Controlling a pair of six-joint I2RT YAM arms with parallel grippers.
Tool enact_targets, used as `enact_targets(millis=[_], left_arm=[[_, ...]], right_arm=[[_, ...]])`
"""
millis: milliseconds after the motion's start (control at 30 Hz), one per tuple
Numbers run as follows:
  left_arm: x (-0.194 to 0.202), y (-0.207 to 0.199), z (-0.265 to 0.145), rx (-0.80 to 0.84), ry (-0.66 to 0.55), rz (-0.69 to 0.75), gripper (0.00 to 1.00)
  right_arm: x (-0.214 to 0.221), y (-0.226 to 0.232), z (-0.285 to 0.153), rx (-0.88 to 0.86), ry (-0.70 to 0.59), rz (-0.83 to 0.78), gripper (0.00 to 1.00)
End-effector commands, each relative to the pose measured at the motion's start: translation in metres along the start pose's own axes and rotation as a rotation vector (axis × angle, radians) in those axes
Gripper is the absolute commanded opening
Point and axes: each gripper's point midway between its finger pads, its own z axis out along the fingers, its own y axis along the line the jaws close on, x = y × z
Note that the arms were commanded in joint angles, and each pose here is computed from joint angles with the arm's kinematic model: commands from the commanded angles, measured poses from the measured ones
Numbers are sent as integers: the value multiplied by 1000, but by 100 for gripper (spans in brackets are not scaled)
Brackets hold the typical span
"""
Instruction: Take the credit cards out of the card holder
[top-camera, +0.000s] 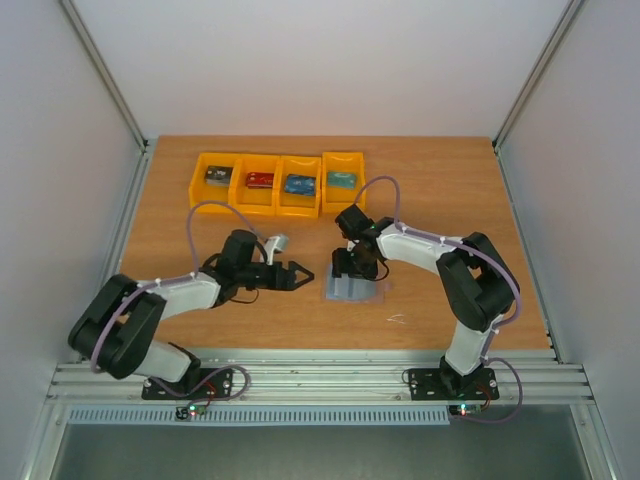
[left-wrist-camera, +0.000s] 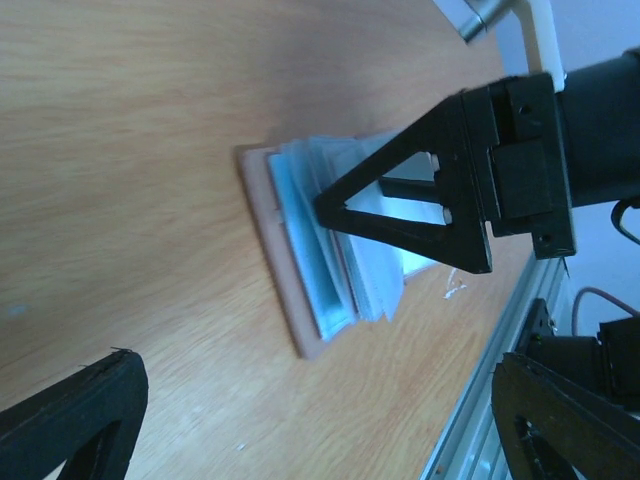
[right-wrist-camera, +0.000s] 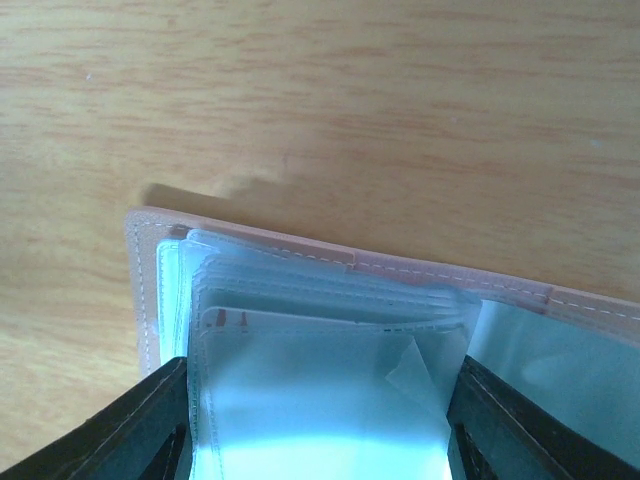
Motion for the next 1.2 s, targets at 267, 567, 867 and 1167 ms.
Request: enact_targets(millis=[267, 567, 867, 1167], left_arm=[[11, 1, 53, 35, 65, -51, 95], [25, -20, 82, 130, 164, -6, 95], [16, -49, 83, 267, 135, 48, 54], [16, -61, 81, 293, 127, 72, 13]], right_arm=[[-10, 8, -23, -244, -37, 35, 50], [-16, 11, -40, -328, -70, 72, 50], [-18, 17, -68, -366, -121, 80, 50], [-12, 21, -68, -403, -100, 67, 48]])
